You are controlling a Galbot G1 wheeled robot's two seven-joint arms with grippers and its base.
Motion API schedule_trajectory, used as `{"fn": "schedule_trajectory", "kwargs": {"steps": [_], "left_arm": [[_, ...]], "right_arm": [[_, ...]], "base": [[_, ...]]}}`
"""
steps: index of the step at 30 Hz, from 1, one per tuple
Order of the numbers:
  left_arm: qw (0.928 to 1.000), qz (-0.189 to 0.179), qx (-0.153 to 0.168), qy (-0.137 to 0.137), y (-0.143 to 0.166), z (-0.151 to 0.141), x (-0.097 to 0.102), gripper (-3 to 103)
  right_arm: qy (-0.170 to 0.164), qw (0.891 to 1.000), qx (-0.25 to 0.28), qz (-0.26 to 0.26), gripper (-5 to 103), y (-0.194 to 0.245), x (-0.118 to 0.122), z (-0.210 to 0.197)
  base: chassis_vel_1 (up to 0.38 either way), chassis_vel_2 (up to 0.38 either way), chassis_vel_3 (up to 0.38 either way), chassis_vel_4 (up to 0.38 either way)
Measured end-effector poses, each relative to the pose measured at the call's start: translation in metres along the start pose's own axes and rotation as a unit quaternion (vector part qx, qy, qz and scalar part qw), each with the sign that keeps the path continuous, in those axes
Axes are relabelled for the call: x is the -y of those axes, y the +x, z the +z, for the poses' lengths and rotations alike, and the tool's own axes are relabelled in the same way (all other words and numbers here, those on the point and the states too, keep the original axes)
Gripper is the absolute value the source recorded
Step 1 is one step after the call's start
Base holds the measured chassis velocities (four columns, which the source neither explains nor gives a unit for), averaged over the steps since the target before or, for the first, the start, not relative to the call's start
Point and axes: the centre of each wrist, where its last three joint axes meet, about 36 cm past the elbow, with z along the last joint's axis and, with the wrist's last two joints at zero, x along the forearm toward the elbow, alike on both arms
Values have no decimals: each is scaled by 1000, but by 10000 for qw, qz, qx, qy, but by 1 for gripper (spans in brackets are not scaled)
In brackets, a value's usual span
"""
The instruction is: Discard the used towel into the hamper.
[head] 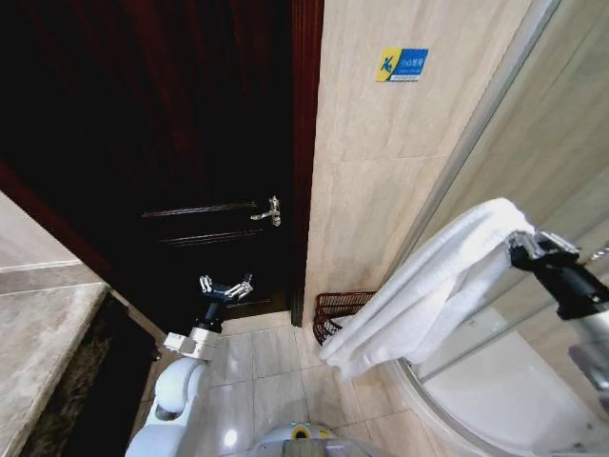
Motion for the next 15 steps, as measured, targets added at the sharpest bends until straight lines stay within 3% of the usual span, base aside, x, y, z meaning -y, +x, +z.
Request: {"fn": "schedule_trajectory", "kwargs": {"steps": [8,15], "left_arm": [[10000,-79,2,11,3,2,4,100],[9999,-121,58,-68,5,-5,7,100]], "right_arm": [[391,9989,215,-170,4,-54,18,-52],[477,9982,357,34,4,-94,43,-90]], "base": [[0,0,0,0],[0,0,0,0]]}}
